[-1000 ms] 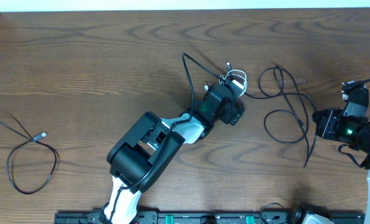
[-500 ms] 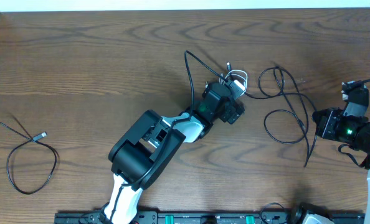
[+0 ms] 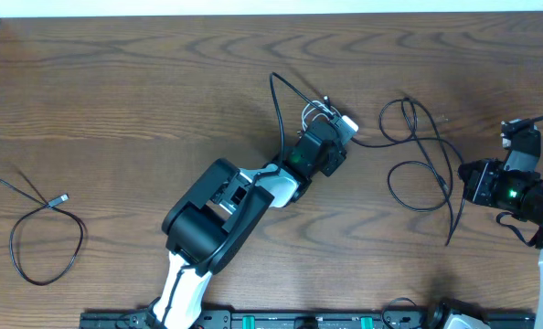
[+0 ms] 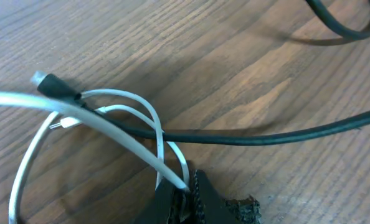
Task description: Untangle cables
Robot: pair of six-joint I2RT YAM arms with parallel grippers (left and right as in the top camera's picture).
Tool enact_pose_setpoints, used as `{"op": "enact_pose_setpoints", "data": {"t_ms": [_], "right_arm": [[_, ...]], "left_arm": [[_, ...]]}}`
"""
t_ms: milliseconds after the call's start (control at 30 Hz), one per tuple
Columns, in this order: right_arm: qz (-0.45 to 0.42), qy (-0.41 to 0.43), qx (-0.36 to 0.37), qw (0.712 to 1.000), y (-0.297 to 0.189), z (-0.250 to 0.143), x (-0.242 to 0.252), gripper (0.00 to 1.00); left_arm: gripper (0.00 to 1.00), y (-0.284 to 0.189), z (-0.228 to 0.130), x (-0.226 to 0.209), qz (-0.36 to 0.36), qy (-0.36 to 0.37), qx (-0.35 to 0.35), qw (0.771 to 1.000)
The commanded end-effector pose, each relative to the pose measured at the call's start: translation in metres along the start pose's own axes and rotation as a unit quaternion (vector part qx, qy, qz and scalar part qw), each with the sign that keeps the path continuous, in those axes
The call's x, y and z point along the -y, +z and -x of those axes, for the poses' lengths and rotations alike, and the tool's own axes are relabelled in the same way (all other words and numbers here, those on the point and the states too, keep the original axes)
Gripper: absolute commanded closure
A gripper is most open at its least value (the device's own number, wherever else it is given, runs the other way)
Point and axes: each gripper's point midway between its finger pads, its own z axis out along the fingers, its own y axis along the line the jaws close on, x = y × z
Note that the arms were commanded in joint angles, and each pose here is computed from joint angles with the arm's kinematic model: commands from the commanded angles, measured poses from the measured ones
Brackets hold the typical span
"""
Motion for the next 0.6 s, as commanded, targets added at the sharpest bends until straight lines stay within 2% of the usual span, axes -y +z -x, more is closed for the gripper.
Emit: {"op": "enact_pose_setpoints", "data": {"t_ms": [0, 100, 267, 400, 567], "right_arm": [[0.001, -0.010, 0.003, 1.000, -0.002, 0.003, -0.001, 0.99], [0.001, -0.009, 0.001, 1.000, -0.002, 0.002, -0.001, 0.99], [0.001, -0.009, 0.001, 1.000, -0.002, 0.002, -0.001, 0.99], [0.001, -0.009, 0.001, 1.000, -0.002, 0.002, -0.001, 0.99], [0.001, -0.009, 0.002, 1.000, -0.002, 0.003, -0.001, 0.99]], "left_arm": [[0.92, 0.003, -0.030, -0.038, 0.104, 0.008, -0.043, 0.994], [0.92, -0.013, -0.038, -0.084, 0.234, 0.009, -0.066, 0.970], [0.93, -0.047, -0.063, -0.151, 0.375, 0.004, -0.121, 0.919], [0.92, -0.075, -0.108, -0.205, 0.420, -0.014, -0.202, 0.885], [0.92, -0.109, -0.153, -0.249, 0.453, -0.063, -0.266, 0.849]]}}
